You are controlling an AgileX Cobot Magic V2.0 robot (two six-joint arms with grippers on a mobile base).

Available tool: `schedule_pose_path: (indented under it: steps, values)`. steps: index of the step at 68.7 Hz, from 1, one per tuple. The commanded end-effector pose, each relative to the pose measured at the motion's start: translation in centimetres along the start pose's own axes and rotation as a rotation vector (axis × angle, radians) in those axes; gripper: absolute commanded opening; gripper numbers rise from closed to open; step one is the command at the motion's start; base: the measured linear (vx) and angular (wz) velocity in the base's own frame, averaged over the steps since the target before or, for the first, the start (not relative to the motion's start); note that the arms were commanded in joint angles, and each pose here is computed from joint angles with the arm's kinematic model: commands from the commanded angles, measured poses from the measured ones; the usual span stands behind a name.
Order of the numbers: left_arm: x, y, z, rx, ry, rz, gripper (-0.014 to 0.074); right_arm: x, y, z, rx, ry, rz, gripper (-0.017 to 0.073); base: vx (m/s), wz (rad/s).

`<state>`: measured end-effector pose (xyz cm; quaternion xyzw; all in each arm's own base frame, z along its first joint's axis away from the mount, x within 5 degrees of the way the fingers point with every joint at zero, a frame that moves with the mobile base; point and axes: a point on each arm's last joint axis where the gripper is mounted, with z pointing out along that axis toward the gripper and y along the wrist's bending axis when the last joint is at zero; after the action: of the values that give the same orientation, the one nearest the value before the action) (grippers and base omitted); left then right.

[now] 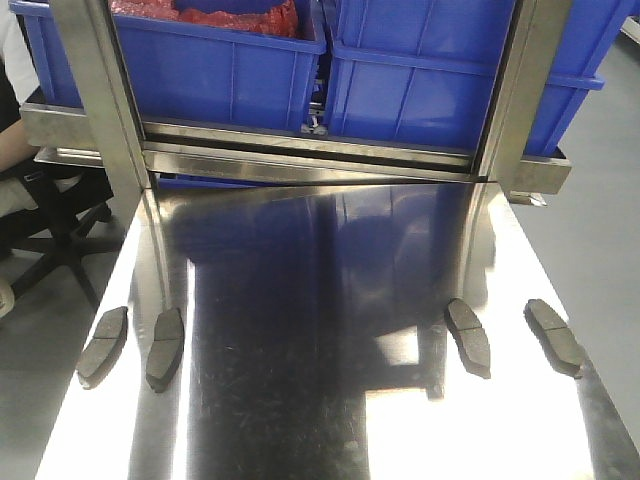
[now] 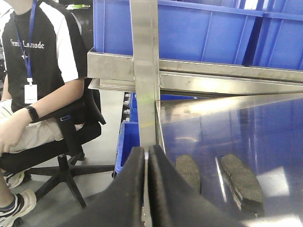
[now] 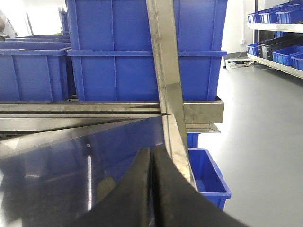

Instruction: Move and align brake pads A on conveyor

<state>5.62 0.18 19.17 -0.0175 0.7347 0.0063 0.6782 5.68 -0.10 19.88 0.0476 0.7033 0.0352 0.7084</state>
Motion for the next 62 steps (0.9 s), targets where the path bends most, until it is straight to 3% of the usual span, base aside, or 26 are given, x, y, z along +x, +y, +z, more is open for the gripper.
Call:
schedule_pose_path:
  steps: [1, 16, 24, 35, 42, 51, 57, 62]
  values:
    - [-1.4, 0.0, -0.2, -0.003, -0.129, -0.003, -0.0006, -0.1, 0.0, -0.1, 0.0, -0.071, -0.006, -0.0008, 0.0, 0.0]
    - [-5.4, -0.1, -1.3, 0.0, -0.249, -0.009, -0.0006, -0.1, 0.0, -0.1, 0.0, -0.071, -0.006, -0.0008, 0.0, 0.0]
    - [-9.0, -0.1, -1.9, 0.0, -0.198, 0.0, -0.0006, -0.1, 0.0, -0.1, 0.0, -0.071, -0.006, -0.0008, 0.0, 0.0]
    - [-12.0, -0.2, -0.4, 0.0, 0.032, -0.002, -0.0006, -0.1, 0.0, -0.1, 0.0, -0.071, -0.006, -0.0008, 0.0, 0.0]
    - [-12.5, -0.2, 1.1, 0.0, 0.149, -0.002, -0.0006, -0.1, 0.0, -0.1, 0.0, -0.071, -0.006, -0.0008, 0.0, 0.0]
    - [-12.4, -0.2, 1.9, -0.001, 0.186, -0.003, 0.0004, -0.1, 0.0, -0.1, 0.0, -0.071, -0.006, -0.0008, 0.0, 0.0]
    - [-12.4, -0.2, 1.9, -0.001, 0.184, -0.003, 0.0059, -0.1, 0.0, -0.1, 0.0, -0.071, -0.006, -0.0008, 0.0, 0.0]
    - [-12.4, -0.2, 1.9, -0.001, 0.184, -0.003, 0.0165, -0.1, 0.0, -0.1, 0.0, -0.071, -0.006, -0.0008, 0.0, 0.0]
